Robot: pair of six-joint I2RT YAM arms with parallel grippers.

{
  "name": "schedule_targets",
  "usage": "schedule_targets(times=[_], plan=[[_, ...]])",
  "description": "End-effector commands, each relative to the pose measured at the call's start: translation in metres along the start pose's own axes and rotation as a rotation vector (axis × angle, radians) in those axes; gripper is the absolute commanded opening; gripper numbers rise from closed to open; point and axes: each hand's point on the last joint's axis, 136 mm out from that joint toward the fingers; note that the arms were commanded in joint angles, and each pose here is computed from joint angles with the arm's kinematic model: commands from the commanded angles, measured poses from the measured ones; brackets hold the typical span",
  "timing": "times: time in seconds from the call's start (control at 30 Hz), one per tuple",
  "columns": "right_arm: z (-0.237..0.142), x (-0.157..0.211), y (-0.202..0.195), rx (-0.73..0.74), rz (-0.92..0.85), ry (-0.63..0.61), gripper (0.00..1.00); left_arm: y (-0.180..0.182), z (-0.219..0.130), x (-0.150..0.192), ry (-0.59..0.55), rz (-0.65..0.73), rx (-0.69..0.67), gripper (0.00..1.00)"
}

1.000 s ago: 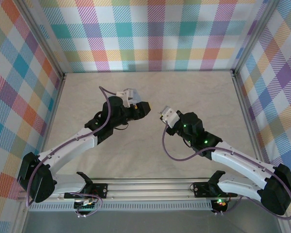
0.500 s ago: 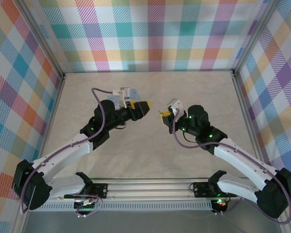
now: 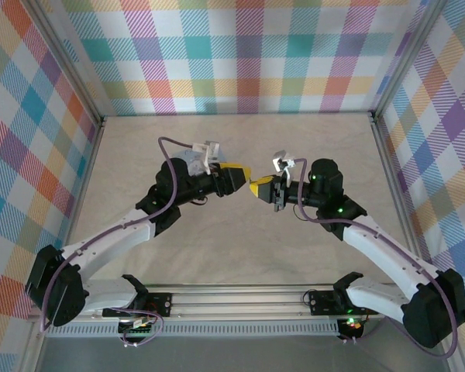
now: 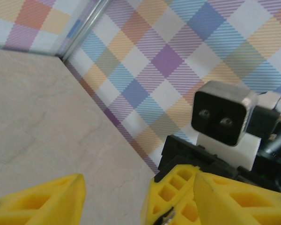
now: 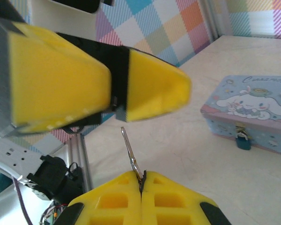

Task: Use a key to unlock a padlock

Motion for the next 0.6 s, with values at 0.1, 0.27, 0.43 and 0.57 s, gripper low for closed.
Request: schedule_targets(times=[0.1, 0.27, 0.43, 0.57], plan=[[-0.0005, -0.0223, 0.0166, -0.07, -0.016, -0.043, 0.0, -0.0336, 0.0092, -0.0061, 0.015, 0.052, 0.124, 0.55], [-0.0003, -0.0215, 0.0128, -0.052, -0.01, -0.045, 0.0, -0.0335, 0.0109, -0.0054, 0.018, 0.057, 0.119, 0.39], [-0.0002, -0.022, 0.0109, -0.042, -0.001, -0.05, 0.0, -0.033, 0.0115, -0.0048, 0.025, 0.065, 0.113, 0.18], [-0.0011, -0.0233, 0.0111, -0.04, 0.008, -0.055, 0.05, -0.033, 0.0101, -0.0052, 0.024, 0.074, 0.105, 0.01]])
Point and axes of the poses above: each hand's point on the last joint's axis, 136 mm out from that joint toward the fingers, its own z axis out along the fingers, its own y axis along the line the jaws close on, x = y × z, and after that the axes turned 1 degree about z, right-handed
